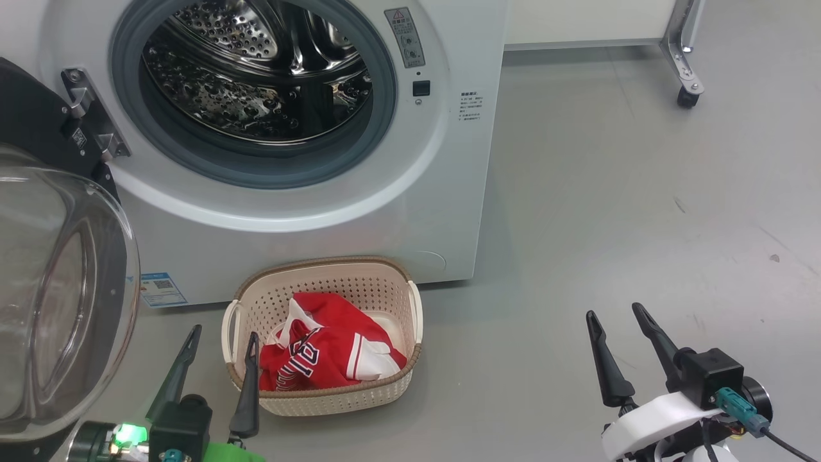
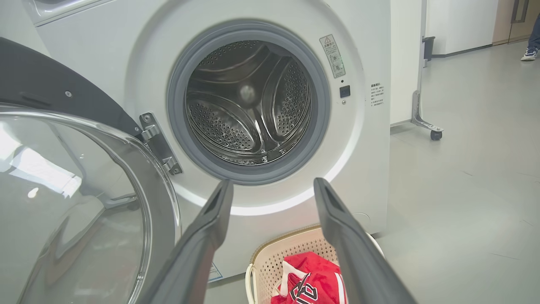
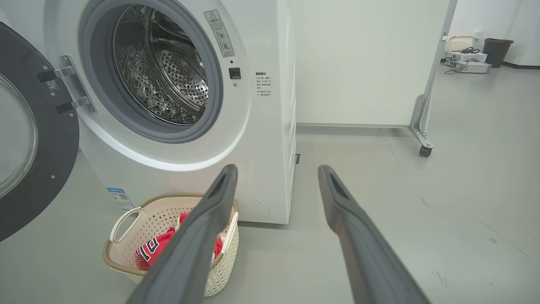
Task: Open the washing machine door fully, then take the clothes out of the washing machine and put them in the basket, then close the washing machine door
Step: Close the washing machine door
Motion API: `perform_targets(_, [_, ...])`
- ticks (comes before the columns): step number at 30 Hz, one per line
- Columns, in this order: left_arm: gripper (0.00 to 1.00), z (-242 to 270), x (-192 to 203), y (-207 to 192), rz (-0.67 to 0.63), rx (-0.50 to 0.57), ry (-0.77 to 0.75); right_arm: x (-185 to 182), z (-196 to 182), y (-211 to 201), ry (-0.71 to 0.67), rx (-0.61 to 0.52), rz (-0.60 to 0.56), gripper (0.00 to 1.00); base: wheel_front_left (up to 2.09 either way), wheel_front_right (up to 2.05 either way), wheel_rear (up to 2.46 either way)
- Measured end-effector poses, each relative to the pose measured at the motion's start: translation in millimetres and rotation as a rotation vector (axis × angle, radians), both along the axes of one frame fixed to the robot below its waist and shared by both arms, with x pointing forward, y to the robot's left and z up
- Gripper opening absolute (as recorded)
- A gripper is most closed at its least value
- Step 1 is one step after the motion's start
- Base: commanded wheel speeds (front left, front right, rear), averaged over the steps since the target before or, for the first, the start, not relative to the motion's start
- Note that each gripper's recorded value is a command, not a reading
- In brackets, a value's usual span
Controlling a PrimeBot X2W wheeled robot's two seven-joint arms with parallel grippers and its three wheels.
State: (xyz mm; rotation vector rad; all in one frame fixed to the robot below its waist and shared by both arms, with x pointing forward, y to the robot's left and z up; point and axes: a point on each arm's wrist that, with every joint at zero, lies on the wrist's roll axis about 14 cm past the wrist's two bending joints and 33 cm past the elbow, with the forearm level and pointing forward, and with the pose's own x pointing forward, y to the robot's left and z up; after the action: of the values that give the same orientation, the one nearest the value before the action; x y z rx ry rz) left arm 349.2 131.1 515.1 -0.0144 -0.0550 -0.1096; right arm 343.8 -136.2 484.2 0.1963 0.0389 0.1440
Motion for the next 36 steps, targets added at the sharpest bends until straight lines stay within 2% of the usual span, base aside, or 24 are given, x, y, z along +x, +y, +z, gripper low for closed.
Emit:
perform_targets(23, [1.00,2.9,-4.2,8.6,0.028,-0.004,-0.008,4.4,0.5,1.2,-0.001,-0.013,0.009,1.00,-0.18,0.18,0.00])
perform_targets(36, [1.00,2.9,-12.3,26.8,0.090,-0.006,-0.007,13.3,-0.1,14.1,-0.002,-0.027,0.061,1.00,0.00,0.00,0.00])
